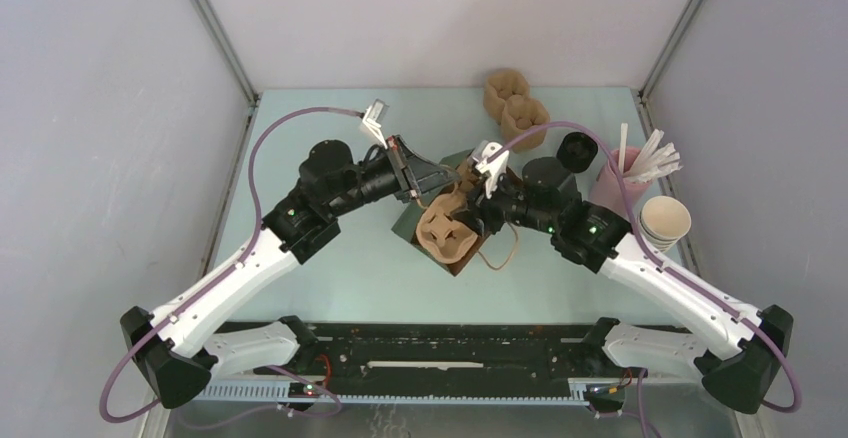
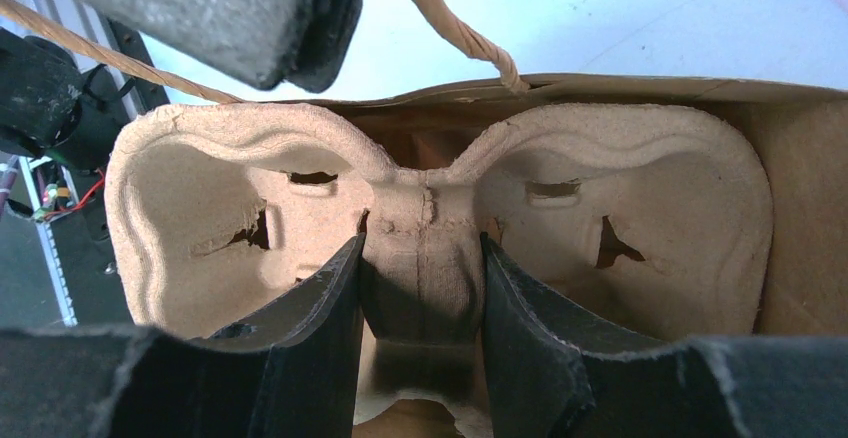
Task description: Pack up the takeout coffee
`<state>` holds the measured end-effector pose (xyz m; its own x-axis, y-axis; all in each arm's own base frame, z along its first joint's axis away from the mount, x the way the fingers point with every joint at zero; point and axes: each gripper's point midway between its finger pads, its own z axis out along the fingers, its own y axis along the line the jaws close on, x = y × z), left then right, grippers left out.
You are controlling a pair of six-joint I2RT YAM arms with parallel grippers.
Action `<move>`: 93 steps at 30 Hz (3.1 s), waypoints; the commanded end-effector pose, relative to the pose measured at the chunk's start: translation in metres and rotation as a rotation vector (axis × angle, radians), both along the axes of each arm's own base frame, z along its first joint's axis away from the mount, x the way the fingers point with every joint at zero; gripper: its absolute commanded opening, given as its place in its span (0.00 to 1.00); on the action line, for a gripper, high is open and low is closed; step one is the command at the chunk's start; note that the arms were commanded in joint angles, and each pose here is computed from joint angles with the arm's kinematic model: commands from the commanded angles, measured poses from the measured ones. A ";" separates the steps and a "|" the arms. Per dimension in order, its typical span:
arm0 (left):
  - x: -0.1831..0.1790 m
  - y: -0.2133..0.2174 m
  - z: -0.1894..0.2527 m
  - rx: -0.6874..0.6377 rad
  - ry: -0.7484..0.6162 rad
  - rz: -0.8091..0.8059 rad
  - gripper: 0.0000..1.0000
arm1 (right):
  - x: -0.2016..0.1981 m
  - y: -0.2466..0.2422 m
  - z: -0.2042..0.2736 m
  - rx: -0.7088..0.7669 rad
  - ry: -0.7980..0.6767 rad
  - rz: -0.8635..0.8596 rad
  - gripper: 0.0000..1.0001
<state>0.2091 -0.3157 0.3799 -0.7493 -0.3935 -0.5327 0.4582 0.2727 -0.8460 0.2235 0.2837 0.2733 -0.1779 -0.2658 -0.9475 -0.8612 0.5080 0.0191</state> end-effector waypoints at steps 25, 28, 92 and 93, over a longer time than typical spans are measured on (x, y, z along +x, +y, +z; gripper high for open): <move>-0.007 -0.005 0.025 -0.066 0.019 -0.049 0.00 | 0.033 -0.014 -0.019 -0.146 -0.030 -0.321 0.35; -0.006 -0.007 0.023 -0.063 0.023 -0.054 0.00 | 0.037 -0.010 -0.020 -0.130 -0.018 -0.276 0.35; -0.027 -0.002 0.016 -0.531 0.440 -0.143 0.00 | -0.057 -0.030 -0.004 -0.312 -0.142 -0.011 0.42; -0.023 0.001 0.007 -0.526 0.449 -0.122 0.00 | -0.058 -0.028 -0.008 -0.331 -0.144 0.013 0.43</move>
<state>0.1752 -0.3299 0.3974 -0.9338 -0.3533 0.0557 0.0341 -0.2429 -0.9694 0.1662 0.2523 0.2656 -0.0854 -0.5076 -0.8573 -0.8338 0.5074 -0.2174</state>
